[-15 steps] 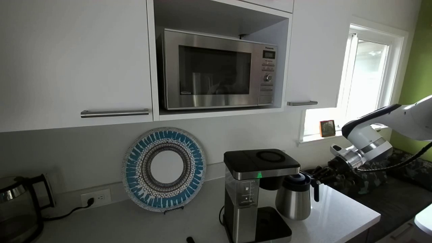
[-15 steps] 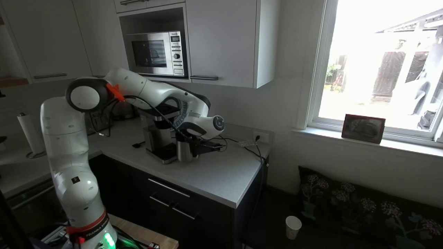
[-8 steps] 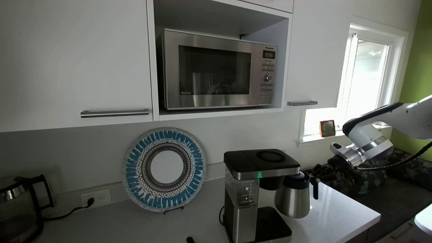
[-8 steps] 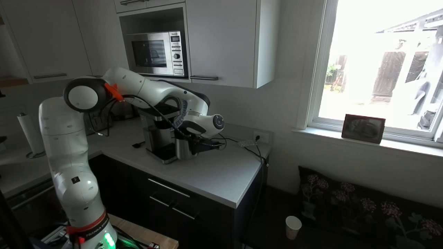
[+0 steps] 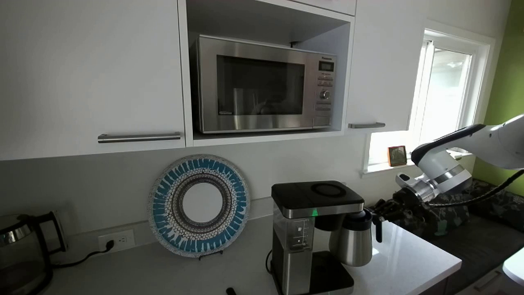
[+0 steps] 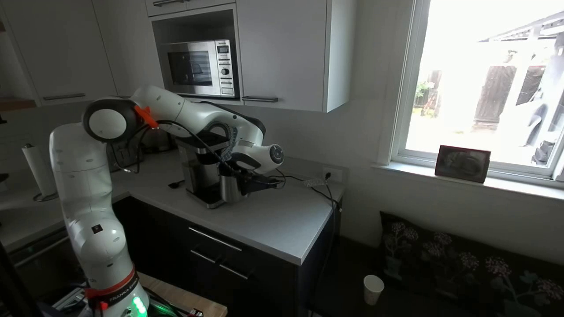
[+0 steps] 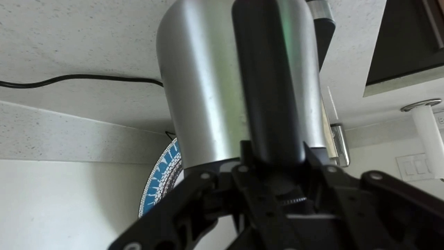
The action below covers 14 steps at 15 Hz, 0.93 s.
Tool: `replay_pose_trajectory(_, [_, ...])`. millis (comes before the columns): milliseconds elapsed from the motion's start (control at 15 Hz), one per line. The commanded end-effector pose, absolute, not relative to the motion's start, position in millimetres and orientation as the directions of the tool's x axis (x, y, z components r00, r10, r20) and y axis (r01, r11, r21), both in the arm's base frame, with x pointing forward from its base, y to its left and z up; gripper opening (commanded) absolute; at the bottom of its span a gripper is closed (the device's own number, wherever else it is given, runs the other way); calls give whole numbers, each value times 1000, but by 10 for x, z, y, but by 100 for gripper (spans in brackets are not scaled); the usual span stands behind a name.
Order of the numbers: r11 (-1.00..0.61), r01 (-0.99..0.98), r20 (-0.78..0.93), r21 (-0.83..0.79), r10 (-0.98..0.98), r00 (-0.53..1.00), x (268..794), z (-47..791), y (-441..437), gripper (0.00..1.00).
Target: Put the coffee pot on the coffee machine
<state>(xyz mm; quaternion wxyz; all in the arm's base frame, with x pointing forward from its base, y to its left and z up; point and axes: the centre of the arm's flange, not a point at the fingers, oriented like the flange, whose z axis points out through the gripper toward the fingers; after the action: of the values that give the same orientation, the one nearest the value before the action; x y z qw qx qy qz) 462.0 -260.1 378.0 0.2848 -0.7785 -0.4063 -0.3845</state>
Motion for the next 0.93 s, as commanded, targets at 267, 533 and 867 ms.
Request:
replay_pose_trajectory(267, [-474, 871, 864, -127, 379, 332, 4672, 3880, -2413, 8])
replay_pose_trajectory(533, [-454, 880, 865, -139, 378, 332, 4712, 3833, -2308, 8])
replay_pose_trajectory(867, [-429, 892, 869, -146, 374, 322, 4769, 3793, -2157, 8])
